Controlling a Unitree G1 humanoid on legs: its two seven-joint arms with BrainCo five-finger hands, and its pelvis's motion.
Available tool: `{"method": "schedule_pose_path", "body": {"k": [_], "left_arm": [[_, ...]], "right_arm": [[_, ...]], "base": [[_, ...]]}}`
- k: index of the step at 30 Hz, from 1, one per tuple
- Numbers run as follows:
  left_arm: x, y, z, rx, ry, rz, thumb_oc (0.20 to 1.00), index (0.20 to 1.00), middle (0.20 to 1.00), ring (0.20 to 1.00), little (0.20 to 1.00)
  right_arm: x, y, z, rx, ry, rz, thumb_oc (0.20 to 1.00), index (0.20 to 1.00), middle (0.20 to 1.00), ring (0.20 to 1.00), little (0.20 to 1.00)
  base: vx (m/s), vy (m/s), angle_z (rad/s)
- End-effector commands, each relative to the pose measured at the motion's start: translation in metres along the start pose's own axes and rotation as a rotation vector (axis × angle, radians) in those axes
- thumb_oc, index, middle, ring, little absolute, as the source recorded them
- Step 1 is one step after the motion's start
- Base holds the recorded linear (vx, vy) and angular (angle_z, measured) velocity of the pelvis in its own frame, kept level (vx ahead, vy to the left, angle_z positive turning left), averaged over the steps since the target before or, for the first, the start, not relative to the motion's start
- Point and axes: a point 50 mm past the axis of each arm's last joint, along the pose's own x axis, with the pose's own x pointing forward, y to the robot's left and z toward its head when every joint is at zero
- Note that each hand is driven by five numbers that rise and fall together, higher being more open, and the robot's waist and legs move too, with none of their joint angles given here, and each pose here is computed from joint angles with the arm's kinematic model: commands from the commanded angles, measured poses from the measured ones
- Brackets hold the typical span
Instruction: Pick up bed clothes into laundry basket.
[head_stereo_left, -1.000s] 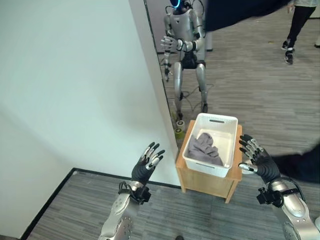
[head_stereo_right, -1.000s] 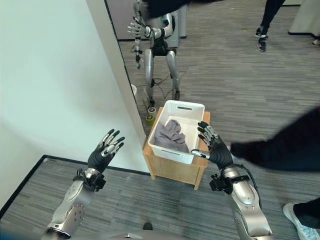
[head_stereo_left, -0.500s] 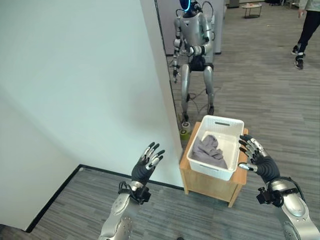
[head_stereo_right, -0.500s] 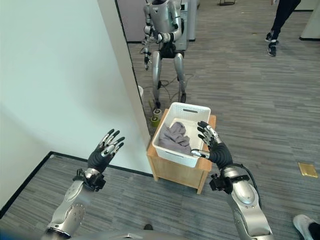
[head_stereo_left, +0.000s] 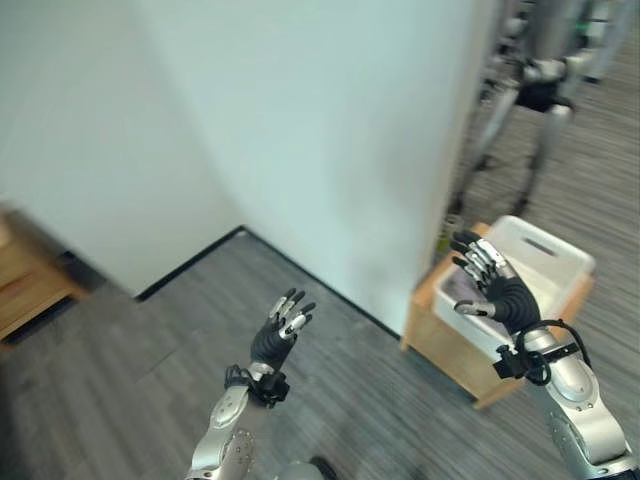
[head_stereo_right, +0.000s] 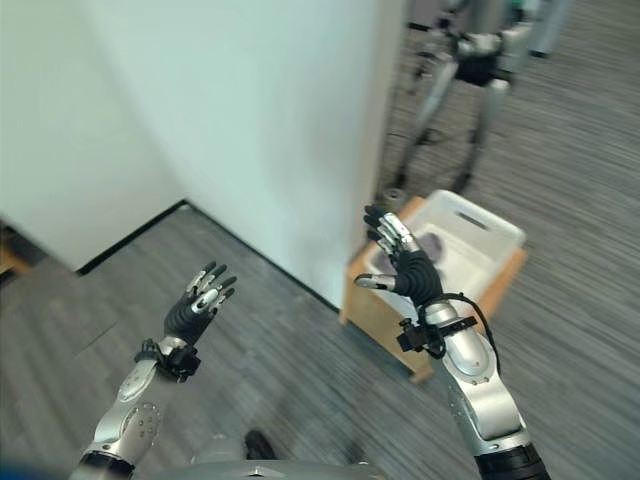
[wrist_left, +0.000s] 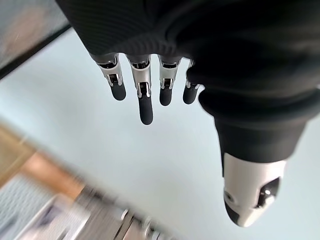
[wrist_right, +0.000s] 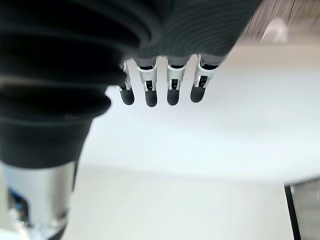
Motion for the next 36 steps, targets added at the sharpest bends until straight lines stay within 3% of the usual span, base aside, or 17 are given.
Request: {"method": "schedule_pose_path", "body": {"k": [1,5,13,19,22,28,36], "left_arm": [[-0.001,0.003,0.043,0.147,-0.140,-0.037,1.000,1.000,1.000,1.000,1.000],[0.003,0.003,0.043,0.169,-0.153,-0.026,1.000,1.000,1.000,1.000,1.000],[0.005,0.008,0.061,0.167,-0.245,-0.005,1.000,1.000,1.000,1.000,1.000],[-0.025,0.029,0.055,0.103,-0.279,0.133,1.000,1.000,1.000,1.000,1.000],[-0.022,0.031,0.049,0.078,-0.256,0.145,1.000,1.000,1.000,1.000,1.000],[0.001,0.016,0.050,0.058,-0.226,0.061,1.000,1.000,1.000,1.000,1.000],[0.000,0.012,0.050,0.092,-0.215,0.045,1.000,1.000,1.000,1.000,1.000]], "right_arm": [[0.015,-0.001,0.014,-0.017,-0.122,-0.027,1.000,1.000,1.000,1.000,1.000],[0.018,-0.003,0.011,-0.008,-0.123,-0.049,1.000,1.000,1.000,1.000,1.000],[-0.003,-0.037,-0.002,0.007,-0.053,-0.185,1.000,1.000,1.000,1.000,1.000],[-0.006,-0.039,-0.001,0.047,-0.070,-0.148,1.000,1.000,1.000,1.000,1.000],[-0.012,-0.048,0.003,0.015,-0.078,-0.190,1.000,1.000,1.000,1.000,1.000],[-0.032,-0.048,-0.002,0.050,-0.060,-0.296,1.000,1.000,1.000,1.000,1.000],[-0.031,-0.033,-0.011,0.053,-0.012,-0.225,1.000,1.000,1.000,1.000,1.000]], "base": [[0.32,0.382,2.59],[0.07,0.040,1.85],[0.12,-0.348,1.95],[0.06,-0.428,1.34],[-0.10,-0.309,0.56],[-0.06,-0.162,1.58],[0.00,0.060,0.55]]}}
